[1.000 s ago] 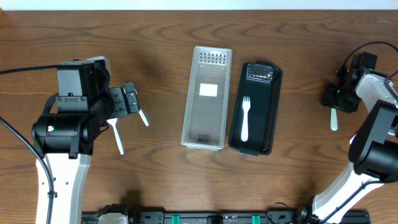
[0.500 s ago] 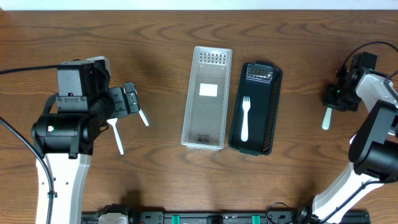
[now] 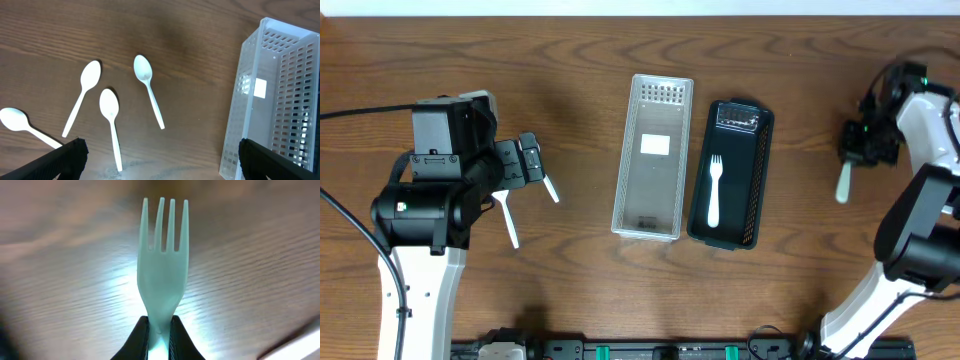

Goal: Pack container
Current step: 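Carry the fork into the dark green basket and release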

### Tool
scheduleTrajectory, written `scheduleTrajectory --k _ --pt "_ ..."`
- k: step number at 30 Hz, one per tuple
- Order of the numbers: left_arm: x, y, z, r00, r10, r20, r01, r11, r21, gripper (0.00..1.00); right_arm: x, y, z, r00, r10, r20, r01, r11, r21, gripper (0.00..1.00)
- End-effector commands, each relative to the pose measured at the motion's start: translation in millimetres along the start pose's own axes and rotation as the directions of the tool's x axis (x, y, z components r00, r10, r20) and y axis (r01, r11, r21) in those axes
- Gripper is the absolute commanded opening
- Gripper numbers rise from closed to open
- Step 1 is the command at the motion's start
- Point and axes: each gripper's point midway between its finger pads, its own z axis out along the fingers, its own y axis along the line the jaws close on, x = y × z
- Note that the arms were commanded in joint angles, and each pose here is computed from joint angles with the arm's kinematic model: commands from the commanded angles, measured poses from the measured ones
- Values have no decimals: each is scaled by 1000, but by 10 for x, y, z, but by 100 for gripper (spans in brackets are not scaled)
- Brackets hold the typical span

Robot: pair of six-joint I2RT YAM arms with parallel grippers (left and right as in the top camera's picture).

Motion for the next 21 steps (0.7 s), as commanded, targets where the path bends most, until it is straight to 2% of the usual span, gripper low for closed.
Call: scheduleTrajectory --k 1,5,9,13,17,21 --pt "-48 1 -40 1000 19 15 -19 1000 -5 98 -192 533 -847 977 -25 211 45 995 -89 1" --pt "-47 2 -40 1000 19 15 -19 1000 -6 98 -15 1132 -1344 952 -13 306 70 982 -176 1" --pt "-47 2 -40 1000 19 15 -19 1000 -5 98 285 1762 -1477 950 -55 308 130 965 -228 2" --pt "-46 2 -40 1000 19 15 -19 1000 -6 98 565 2078 -1250 966 -62 250 112 976 -189 1" --pt "-46 2 -40 1000 19 14 -19 1000 -5 98 834 2185 -843 985 -58 162 82 986 -147 1" --pt "-46 2 -40 1000 27 14 -27 1000 -6 98 1073 2228 -441 989 -103 108 115 986 -117 2"
